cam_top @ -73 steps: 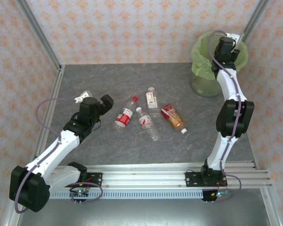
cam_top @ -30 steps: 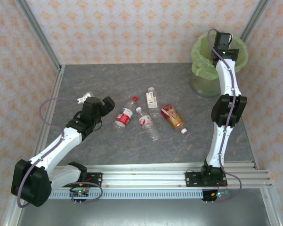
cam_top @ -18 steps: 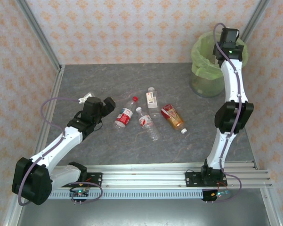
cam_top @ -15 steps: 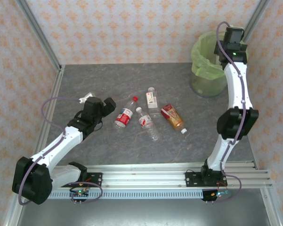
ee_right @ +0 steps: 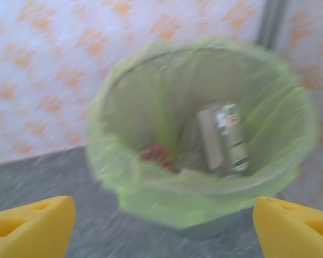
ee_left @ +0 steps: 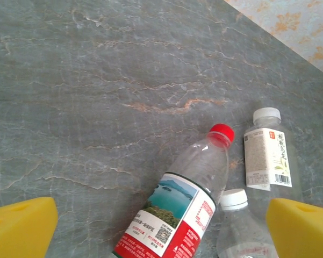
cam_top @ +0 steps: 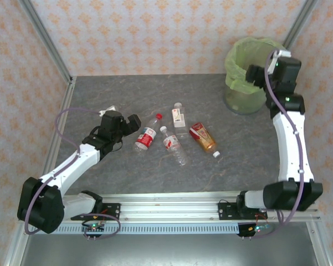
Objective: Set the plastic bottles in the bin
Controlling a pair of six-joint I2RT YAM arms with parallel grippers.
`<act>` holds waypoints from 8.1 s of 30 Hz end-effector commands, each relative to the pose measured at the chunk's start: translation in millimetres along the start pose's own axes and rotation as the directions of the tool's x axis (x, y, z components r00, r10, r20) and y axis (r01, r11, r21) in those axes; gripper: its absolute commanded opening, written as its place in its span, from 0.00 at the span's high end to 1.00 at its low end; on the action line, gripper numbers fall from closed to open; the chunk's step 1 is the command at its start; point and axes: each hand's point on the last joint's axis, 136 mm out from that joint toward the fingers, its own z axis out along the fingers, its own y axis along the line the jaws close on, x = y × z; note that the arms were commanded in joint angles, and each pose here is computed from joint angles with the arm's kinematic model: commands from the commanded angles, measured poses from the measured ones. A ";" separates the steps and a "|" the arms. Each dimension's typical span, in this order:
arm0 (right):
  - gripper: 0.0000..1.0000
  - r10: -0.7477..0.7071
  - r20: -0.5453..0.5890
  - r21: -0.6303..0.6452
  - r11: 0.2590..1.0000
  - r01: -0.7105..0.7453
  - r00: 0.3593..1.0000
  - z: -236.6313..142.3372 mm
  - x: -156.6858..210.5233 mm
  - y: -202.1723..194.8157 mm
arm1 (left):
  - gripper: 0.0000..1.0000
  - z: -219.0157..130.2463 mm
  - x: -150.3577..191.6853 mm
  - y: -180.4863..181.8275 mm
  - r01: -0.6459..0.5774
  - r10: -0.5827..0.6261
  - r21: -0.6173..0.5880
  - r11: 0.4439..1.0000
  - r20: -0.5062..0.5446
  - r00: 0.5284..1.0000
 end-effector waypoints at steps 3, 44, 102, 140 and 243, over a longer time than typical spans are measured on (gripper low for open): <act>0.11 -0.195 -0.063 -0.375 0.914 0.158 0.979 -11.1 73.3 71.5 | 0.00 -0.2 -7.9 -15.1 -0.015 0.016 0.049 0.999 -0.002 1.000; 0.24 -0.643 -0.636 -0.503 0.765 0.402 0.427 62.8 360.5 114.5 | 0.00 13.2 8.1 -25.8 0.024 -0.022 0.031 0.999 -0.080 0.997; 0.50 0.032 0.591 0.150 0.977 -0.149 0.806 7.3 -105.4 -12.8 | 0.00 17.0 19.7 -24.1 -0.073 0.069 -0.026 0.997 -0.134 0.989; 0.35 -0.227 0.469 0.362 0.931 0.049 0.853 84.6 -91.4 -57.3 | 0.00 12.6 23.3 -14.0 -0.073 0.066 -0.052 0.996 -0.124 0.990; 0.01 0.152 -0.024 -0.348 0.925 -0.151 0.988 -7.7 87.7 80.5 | 0.39 77.8 148.1 30.2 -0.686 0.577 -0.044 0.726 -0.503 0.643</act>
